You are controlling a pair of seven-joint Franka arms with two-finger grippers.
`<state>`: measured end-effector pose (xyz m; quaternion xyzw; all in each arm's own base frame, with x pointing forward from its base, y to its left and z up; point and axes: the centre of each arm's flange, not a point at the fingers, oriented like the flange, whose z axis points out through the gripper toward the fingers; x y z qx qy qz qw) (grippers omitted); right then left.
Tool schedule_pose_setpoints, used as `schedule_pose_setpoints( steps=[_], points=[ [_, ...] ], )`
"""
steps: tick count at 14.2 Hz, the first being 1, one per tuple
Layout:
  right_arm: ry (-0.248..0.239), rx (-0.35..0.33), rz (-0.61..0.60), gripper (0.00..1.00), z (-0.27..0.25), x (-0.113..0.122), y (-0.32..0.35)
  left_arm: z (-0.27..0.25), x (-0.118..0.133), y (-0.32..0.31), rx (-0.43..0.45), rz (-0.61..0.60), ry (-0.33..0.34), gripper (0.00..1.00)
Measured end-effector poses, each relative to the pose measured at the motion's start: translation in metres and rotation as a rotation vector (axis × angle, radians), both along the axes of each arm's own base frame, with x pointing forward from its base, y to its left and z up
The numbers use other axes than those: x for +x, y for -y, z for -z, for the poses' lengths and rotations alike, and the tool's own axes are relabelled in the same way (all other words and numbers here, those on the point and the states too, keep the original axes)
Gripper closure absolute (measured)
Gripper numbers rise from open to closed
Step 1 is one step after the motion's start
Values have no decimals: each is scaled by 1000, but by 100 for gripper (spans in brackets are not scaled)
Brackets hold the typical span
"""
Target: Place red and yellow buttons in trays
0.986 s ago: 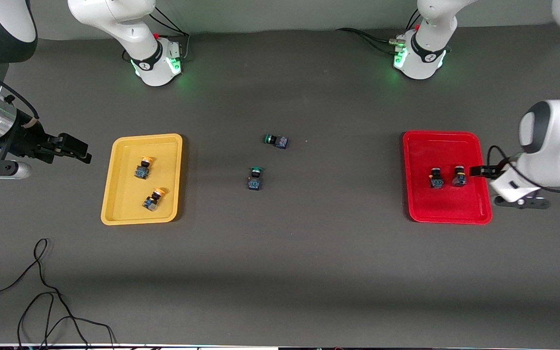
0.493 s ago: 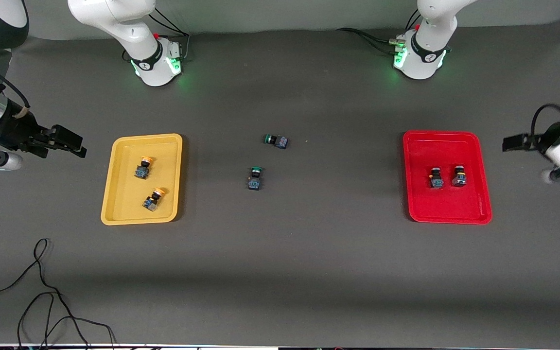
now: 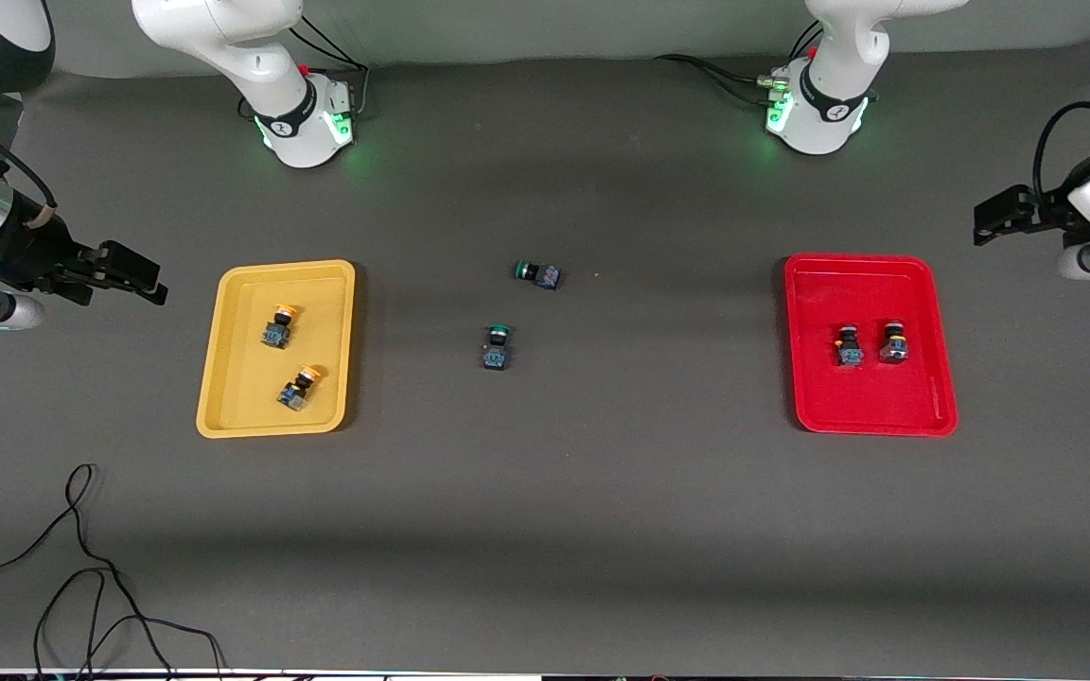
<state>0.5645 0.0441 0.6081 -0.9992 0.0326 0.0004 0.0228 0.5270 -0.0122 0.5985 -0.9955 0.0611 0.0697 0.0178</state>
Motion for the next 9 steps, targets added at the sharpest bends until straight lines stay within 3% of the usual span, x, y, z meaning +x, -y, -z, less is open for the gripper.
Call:
schedule_pose_setpoints(
  steps=[9],
  points=[
    [1, -14, 0, 0, 1, 1, 1, -1, 3, 4, -16, 3, 21, 0]
  ],
)
